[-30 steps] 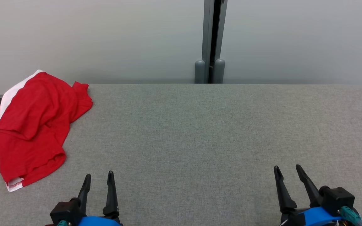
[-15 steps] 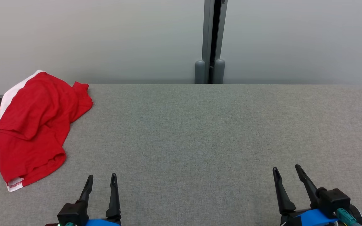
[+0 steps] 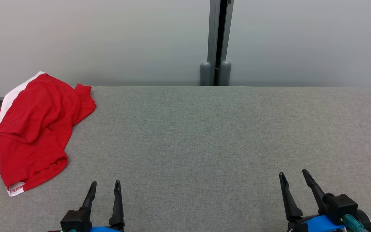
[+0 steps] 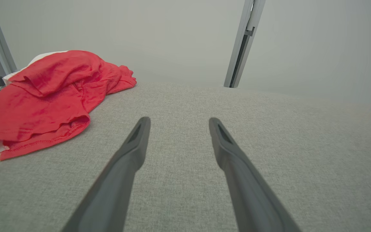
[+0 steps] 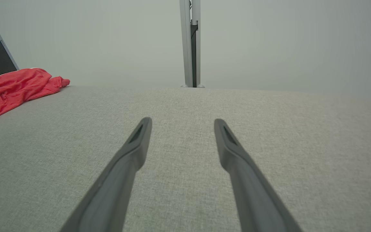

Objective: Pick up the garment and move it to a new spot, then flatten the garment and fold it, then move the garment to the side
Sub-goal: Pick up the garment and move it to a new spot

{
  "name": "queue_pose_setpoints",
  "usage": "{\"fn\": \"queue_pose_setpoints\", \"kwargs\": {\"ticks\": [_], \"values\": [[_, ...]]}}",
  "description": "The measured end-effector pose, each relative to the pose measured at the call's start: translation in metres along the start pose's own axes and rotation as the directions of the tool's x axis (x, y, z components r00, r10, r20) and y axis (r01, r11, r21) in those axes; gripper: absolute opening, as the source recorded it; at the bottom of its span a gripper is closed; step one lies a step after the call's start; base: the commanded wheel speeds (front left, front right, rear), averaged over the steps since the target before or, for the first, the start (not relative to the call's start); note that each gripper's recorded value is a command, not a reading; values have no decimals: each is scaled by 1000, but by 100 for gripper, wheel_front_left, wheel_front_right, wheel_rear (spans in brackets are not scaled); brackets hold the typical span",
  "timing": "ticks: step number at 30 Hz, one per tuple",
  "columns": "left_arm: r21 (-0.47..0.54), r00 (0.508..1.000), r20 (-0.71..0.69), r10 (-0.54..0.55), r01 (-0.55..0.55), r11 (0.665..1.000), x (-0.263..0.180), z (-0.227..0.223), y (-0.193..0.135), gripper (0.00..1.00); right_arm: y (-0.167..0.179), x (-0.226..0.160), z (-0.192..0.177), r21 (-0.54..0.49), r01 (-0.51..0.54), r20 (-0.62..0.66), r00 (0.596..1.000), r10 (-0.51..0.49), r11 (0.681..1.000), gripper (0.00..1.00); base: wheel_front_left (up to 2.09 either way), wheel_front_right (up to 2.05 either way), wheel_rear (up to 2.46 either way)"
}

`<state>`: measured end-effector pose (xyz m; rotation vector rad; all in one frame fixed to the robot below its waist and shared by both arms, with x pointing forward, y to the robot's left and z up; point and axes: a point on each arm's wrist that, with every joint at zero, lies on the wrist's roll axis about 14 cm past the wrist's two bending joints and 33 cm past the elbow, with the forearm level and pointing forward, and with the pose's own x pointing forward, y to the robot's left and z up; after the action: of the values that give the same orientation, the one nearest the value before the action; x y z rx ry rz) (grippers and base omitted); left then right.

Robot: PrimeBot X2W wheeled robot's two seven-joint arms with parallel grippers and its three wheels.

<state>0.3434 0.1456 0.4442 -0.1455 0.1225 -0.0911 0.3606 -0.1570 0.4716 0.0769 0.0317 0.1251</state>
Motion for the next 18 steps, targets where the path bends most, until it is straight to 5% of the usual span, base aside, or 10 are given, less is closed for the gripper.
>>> {"fn": "queue_pose_setpoints", "kwargs": {"ticks": [18], "values": [[-6,999,13,38,-38,999,-8,3,11,100,6,4,-3,-3,-22,-8,1000,22,1000,100,0,0,0]]}}
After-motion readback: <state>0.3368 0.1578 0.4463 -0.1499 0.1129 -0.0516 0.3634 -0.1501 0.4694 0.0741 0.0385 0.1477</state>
